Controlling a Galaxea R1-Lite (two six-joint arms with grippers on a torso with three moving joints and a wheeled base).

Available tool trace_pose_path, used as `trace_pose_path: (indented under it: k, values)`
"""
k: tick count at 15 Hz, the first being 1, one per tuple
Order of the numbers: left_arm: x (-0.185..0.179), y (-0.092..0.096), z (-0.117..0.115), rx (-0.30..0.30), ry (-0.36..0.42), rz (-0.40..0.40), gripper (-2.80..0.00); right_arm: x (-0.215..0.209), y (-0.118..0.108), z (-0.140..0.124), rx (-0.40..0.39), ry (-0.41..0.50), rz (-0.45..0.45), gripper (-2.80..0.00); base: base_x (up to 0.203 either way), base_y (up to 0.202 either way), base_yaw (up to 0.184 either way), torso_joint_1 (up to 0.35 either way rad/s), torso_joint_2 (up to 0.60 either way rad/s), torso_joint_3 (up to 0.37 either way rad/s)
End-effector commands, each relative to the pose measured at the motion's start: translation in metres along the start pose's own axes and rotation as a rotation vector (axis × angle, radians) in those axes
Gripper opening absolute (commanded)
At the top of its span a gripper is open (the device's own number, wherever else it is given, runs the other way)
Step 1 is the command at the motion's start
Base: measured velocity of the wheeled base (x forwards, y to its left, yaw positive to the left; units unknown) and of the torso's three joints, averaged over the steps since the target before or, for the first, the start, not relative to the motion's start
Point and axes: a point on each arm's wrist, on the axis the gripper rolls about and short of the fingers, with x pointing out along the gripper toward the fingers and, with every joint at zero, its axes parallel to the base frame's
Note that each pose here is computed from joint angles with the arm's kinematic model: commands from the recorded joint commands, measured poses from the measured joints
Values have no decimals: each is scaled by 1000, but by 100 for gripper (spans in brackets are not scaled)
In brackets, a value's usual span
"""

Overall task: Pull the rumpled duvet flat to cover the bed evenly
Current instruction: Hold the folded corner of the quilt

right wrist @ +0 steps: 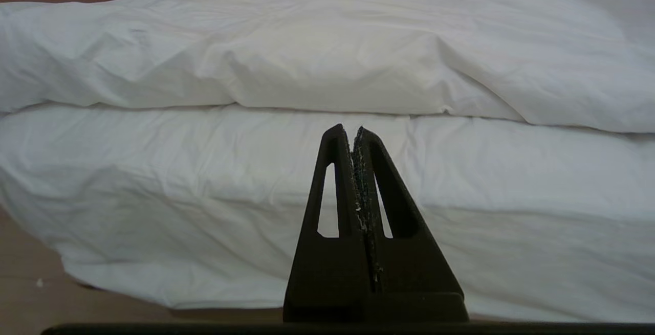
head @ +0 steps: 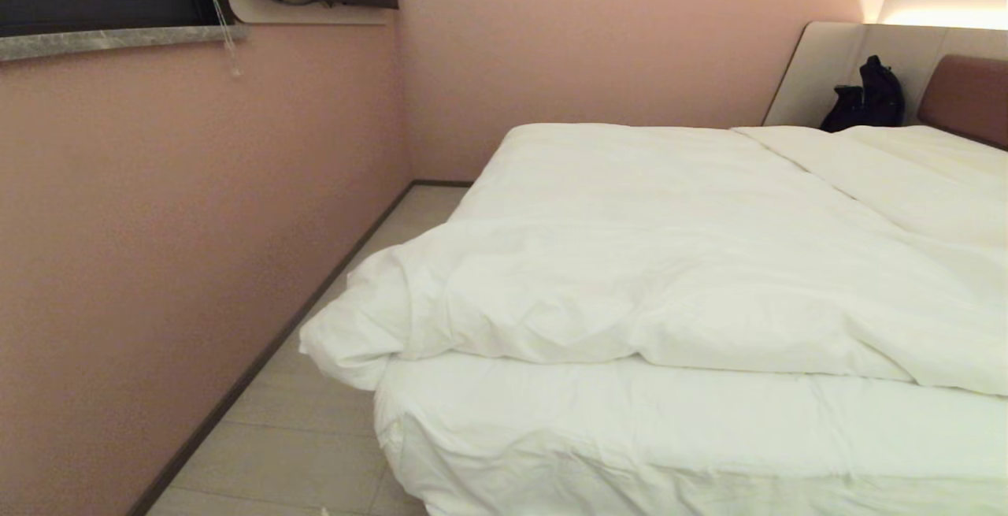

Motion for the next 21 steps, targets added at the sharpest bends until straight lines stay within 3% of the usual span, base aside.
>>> trace_pose_path:
  k: [1, 4, 13, 21]
  values:
    - [0, 0, 0, -2, 0, 1, -280, 0, 0, 0, 0, 0, 0, -280, 195, 0, 0, 0, -2, 0]
    - [0, 0, 0, -2, 0, 1, -280, 0, 0, 0, 0, -2, 0, -280, 134, 0, -1, 9, 4, 1]
    - [0, 0, 0, -2, 0, 1, -280, 0, 0, 0, 0, -2, 0, -280, 0, 0, 0, 0, 0, 0]
    - [0, 0, 0, -2, 0, 1, -280, 0, 0, 0, 0, -2, 0, -280, 1, -143, 1, 4, 3, 2]
